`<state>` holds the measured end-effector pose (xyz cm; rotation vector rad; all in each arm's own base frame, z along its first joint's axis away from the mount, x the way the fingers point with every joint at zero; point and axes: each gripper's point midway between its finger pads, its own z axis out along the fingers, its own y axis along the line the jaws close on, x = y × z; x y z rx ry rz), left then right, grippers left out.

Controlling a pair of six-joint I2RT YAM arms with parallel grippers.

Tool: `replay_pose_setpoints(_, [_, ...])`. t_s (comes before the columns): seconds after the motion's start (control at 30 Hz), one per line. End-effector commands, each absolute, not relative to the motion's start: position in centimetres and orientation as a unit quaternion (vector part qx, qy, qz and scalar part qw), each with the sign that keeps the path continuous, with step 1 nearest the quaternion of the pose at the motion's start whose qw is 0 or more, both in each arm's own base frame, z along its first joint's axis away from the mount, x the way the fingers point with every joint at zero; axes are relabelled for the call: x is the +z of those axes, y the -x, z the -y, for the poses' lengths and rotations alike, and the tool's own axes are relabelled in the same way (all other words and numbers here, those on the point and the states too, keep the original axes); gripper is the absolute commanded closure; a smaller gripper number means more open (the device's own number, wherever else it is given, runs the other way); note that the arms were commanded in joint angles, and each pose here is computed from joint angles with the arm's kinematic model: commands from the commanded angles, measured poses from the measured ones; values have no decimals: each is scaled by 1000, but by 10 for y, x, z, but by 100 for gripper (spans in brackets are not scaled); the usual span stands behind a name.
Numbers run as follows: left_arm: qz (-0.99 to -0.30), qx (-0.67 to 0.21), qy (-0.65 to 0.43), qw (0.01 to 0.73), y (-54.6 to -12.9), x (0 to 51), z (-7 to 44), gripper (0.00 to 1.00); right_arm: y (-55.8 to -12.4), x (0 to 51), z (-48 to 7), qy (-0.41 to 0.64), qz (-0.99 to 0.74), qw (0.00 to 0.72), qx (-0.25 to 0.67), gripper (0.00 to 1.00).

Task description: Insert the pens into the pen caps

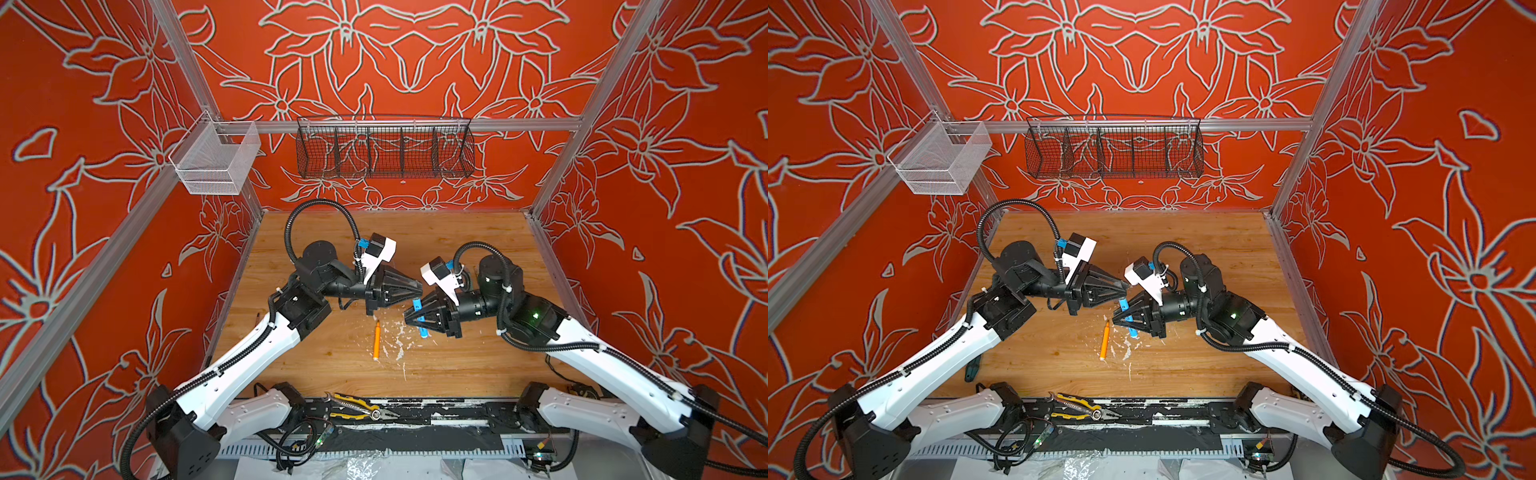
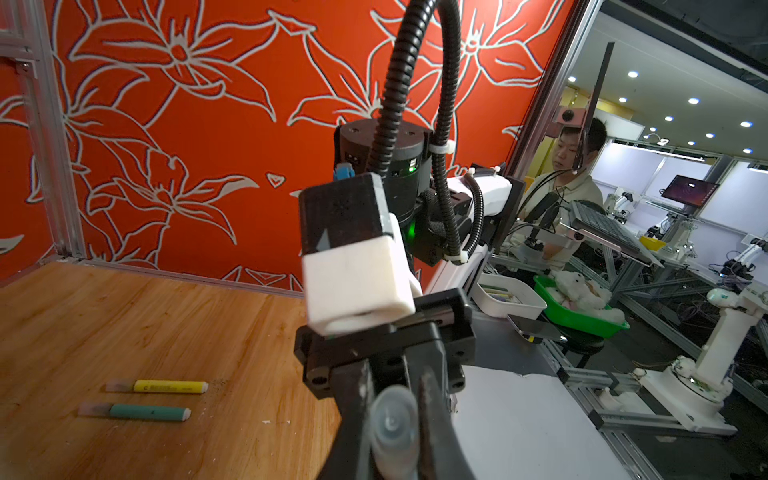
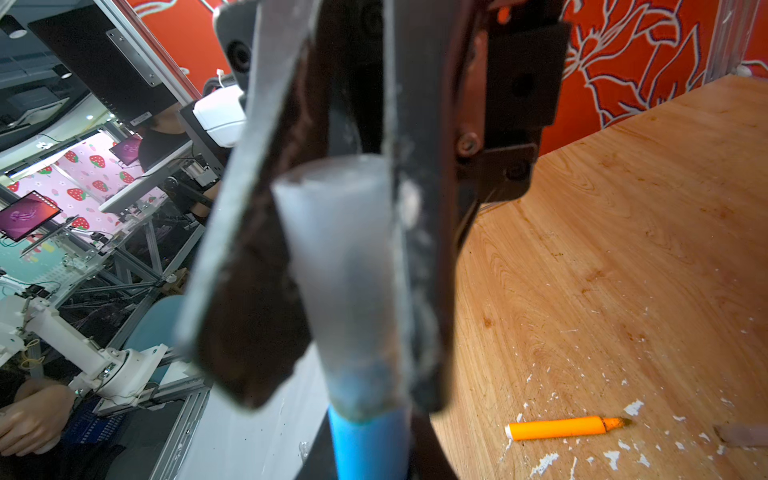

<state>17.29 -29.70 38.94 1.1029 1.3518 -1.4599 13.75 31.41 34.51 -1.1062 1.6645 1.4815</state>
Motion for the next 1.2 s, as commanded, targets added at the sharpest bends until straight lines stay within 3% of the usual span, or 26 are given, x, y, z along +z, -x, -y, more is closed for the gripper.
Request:
replay_pose_setpoints(0.0, [-532, -645, -497, 234, -111, 325, 306, 100, -181, 474, -299, 339, -528, 514, 585, 100])
replay_pose_setpoints(0.3, [-531, -653, -463, 279, -139, 346, 294, 85, -182, 442, -304, 350, -568, 475, 574, 100])
replay_pose_setpoints(0.4, [-528, -656, -443, 306, -152, 356, 285, 65, -183, 432, -306, 351, -579, 465, 570, 100])
replay_pose_setpoints(0.47, [-527, -659, -429, 323, -160, 363, 279, 42, -185, 427, -306, 349, -587, 462, 566, 100])
replay_pose_setpoints(0.5, [-528, -660, -422, 328, -164, 365, 276, 23, -186, 424, -306, 350, -591, 460, 562, 100])
replay_pose_setpoints(0.57, [-533, -659, -404, 343, -174, 369, 268, 3, -188, 418, -306, 351, -601, 457, 554, 100])
replay_pose_setpoints(0.9, [-564, -616, -340, 433, -195, 383, 225, 3, -232, 344, -288, 285, -740, 407, 454, 100])
replay_pose_setpoints(1.17, [-625, -531, -303, 486, -198, 374, 205, 3, -304, 217, -224, 173, -908, 298, 238, 100])
